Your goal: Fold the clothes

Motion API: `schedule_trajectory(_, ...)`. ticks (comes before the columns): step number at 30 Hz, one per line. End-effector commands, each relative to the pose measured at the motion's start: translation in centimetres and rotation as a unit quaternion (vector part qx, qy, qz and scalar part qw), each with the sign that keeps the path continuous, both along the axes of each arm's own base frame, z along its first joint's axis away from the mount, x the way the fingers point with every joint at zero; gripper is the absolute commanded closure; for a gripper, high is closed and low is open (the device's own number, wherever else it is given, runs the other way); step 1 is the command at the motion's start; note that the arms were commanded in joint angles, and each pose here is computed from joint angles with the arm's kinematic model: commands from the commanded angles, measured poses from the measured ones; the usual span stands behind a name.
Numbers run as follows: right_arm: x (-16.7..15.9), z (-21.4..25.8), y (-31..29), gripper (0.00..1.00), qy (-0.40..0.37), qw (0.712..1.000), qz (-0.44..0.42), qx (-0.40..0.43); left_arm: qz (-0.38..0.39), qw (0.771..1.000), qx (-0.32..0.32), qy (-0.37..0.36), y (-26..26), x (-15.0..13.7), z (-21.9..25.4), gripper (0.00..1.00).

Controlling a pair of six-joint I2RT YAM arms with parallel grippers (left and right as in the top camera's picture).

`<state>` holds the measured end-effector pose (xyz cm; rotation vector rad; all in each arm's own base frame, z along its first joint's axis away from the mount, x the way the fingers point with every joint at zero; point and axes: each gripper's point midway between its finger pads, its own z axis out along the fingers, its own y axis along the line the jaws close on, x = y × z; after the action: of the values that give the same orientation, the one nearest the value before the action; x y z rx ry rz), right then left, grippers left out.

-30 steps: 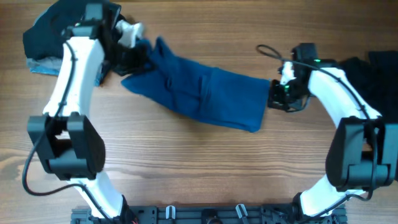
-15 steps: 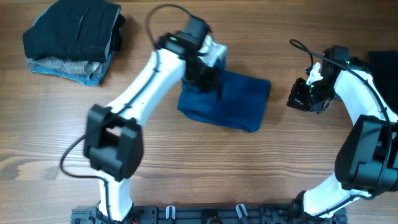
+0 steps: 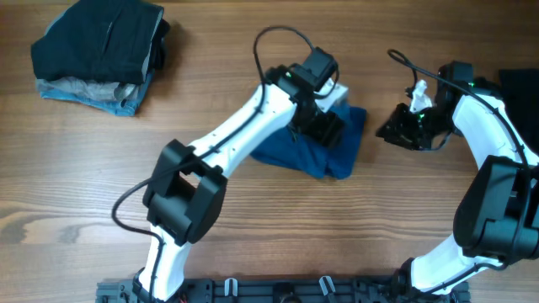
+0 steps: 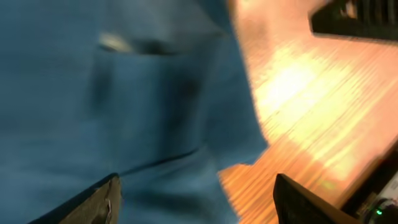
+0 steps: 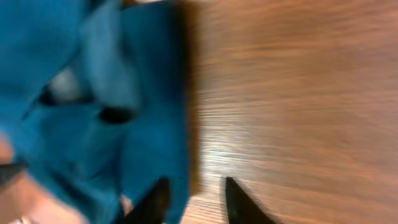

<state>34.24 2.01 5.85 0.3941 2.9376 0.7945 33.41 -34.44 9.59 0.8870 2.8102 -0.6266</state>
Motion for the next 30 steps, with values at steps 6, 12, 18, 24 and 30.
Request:
schedule_trajectory(6,-0.1,0.6,5.4,0.24,-0.022,0.998,0.062,0.010,0.139,0.985,0.008,-0.101,10.3,7.7,8.5,0.18)
schedule_trajectory(12,-0.8,-0.8,10.4,0.30,-0.032,0.994,0.098,0.027,0.177,0.981,0.030,-0.069,14.3,8.1,7.7,0.18)
schedule_trajectory(18,-1.2,-2.8,12.4,0.53,-0.001,0.997,0.071,0.021,0.187,0.980,0.036,-0.062,15.3,8.1,7.6,0.18)
schedule_trajectory(24,1.1,1.9,15.2,0.96,-0.102,0.980,0.133,0.110,0.187,0.980,0.037,-0.059,15.4,8.0,7.4,0.17)
schedule_trajectory(30,0.6,5.3,9.9,0.96,-0.116,0.989,0.086,-0.035,0.187,0.980,0.041,-0.053,15.4,7.9,7.0,0.18)
